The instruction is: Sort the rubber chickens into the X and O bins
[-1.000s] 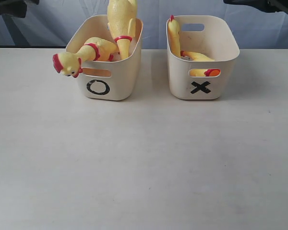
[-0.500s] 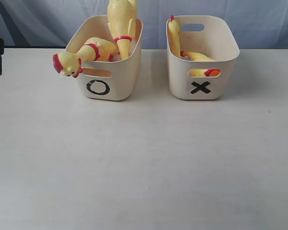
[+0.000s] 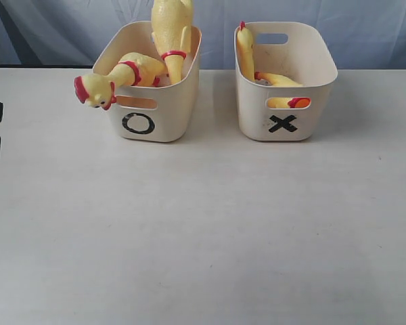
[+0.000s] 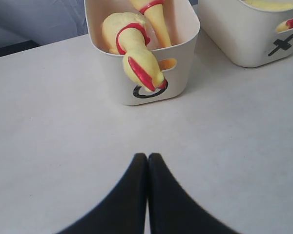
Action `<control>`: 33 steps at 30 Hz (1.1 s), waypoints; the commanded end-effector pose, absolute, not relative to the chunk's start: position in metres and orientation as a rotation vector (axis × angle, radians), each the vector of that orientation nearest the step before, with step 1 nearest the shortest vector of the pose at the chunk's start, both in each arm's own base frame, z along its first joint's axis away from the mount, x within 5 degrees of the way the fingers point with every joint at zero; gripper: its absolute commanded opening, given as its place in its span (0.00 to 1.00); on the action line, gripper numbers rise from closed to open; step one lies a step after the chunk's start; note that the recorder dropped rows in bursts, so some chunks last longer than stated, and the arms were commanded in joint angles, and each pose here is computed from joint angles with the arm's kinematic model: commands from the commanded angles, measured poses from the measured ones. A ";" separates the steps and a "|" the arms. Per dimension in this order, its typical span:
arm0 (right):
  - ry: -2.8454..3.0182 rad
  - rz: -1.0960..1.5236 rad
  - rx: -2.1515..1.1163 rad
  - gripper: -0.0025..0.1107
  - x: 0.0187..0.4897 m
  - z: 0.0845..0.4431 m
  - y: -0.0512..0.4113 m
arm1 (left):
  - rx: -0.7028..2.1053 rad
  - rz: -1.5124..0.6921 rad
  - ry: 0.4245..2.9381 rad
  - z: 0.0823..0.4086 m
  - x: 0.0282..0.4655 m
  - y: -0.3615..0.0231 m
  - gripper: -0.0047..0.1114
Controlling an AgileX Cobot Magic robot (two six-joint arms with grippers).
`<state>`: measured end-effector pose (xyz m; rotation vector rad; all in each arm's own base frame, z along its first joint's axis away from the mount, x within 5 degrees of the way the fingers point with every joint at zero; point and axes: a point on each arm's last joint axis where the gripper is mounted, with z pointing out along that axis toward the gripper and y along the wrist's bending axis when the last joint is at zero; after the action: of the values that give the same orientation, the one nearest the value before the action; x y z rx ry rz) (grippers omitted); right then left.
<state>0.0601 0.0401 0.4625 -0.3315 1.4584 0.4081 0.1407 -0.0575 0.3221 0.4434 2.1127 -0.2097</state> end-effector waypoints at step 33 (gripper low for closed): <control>0.970 0.348 -0.360 0.02 -0.104 0.453 0.030 | -0.001 0.260 1.379 0.371 -0.031 0.007 0.04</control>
<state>-0.1026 0.0310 0.4532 -0.3601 0.9808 0.3442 -0.0298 0.0068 0.3717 -0.0001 1.3836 0.2567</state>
